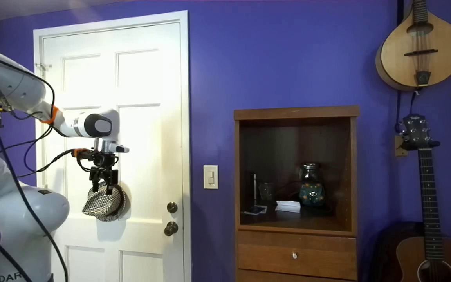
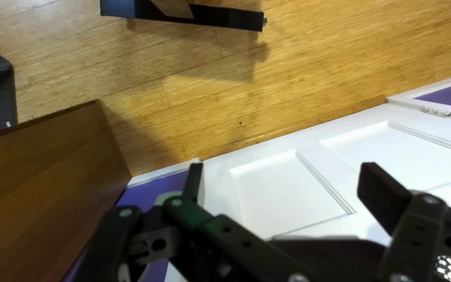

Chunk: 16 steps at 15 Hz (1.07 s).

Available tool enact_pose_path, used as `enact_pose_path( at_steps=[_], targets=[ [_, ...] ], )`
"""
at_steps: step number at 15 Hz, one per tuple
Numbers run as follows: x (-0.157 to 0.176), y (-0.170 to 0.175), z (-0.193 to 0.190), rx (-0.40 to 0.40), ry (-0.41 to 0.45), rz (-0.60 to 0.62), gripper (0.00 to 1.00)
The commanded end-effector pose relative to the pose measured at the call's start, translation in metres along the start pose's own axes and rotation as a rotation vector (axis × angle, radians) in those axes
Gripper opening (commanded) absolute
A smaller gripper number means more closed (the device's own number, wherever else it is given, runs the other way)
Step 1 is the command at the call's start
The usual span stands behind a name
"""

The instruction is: Put the hat on top of the cabinet

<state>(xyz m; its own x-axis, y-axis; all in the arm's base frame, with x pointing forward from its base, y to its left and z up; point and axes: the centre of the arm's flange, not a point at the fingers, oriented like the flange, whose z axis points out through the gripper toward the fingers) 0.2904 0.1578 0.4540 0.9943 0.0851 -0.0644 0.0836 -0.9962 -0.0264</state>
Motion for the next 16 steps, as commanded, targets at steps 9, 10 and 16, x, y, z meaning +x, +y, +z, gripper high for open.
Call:
enact_pose_path(
  at_steps=[9,10,16],
  targets=[
    [0.070,-0.032,-0.038,0.099,0.298,-0.055,1.00],
    [0.076,-0.038,-0.039,0.106,0.309,-0.078,1.00],
    [0.086,-0.047,-0.038,0.113,0.306,-0.102,1.00]
  ],
)
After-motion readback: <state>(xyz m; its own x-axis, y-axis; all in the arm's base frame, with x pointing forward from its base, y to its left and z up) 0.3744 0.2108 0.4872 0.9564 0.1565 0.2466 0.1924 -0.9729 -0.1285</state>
